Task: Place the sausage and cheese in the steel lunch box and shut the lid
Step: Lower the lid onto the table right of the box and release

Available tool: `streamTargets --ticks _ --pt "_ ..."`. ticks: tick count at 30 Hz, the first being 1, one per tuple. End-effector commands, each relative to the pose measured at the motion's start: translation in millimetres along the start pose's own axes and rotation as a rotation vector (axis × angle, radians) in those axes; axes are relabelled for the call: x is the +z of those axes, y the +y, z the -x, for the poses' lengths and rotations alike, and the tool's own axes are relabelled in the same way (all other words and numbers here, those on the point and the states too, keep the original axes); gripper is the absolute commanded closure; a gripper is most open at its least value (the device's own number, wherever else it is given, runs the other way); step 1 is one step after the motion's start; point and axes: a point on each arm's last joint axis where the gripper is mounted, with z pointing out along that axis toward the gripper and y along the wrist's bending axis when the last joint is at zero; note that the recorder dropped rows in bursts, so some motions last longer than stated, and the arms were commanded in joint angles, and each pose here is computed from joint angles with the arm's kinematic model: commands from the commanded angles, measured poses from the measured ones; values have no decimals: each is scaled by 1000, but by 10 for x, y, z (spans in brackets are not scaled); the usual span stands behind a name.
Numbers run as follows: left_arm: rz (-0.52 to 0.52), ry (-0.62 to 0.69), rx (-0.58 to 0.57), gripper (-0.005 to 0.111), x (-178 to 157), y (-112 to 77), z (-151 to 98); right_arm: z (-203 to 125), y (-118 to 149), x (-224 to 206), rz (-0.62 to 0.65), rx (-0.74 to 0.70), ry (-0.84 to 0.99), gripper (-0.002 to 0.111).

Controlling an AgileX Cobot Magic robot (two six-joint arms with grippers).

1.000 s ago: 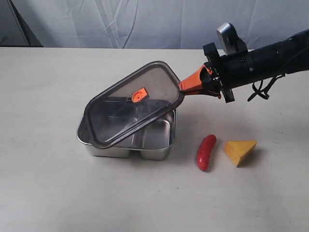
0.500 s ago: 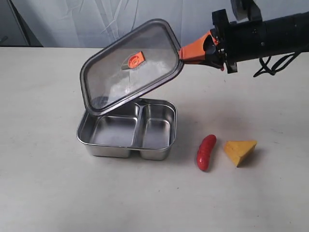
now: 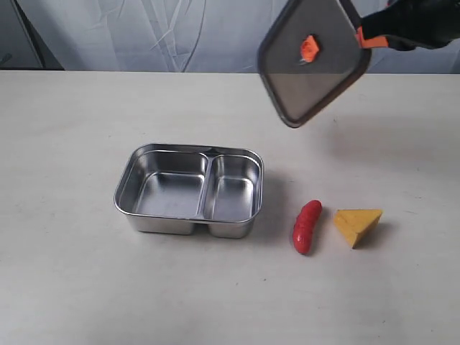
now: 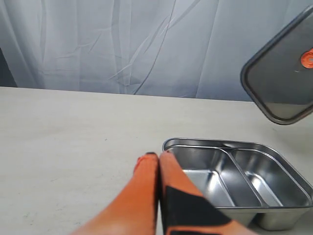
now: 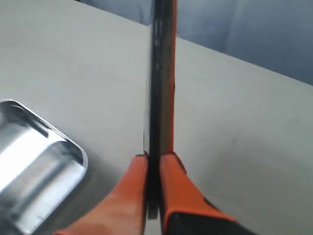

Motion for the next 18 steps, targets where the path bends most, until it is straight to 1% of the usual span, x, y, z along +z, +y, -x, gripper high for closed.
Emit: streamTargets --ticks 1,4,7,10,13,16,18 --pt "-6 -4 2 107 -2 1 -11 -86 -158 -149 -225 -90 98 109" --pt "-8 -3 2 107 -2 0 -11 -190 -170 -119 -303 -162 182 109" --pt "-18 -1 3 107 -2 -6 -12 -287 -135 -54 -391 -294 265 109" --pt "-26 1 3 107 -3 -10 -13 -358 -65 17 -483 -354 307 109" --pt "-26 1 3 107 -3 -10 -13 -393 95 153 -478 -426 334 109" --pt "-26 1 3 107 -3 -10 -13 -472 260 347 -412 -465 373 109" --pt "-26 1 3 107 -3 -10 -13 -552 348 506 -359 -450 410 109"
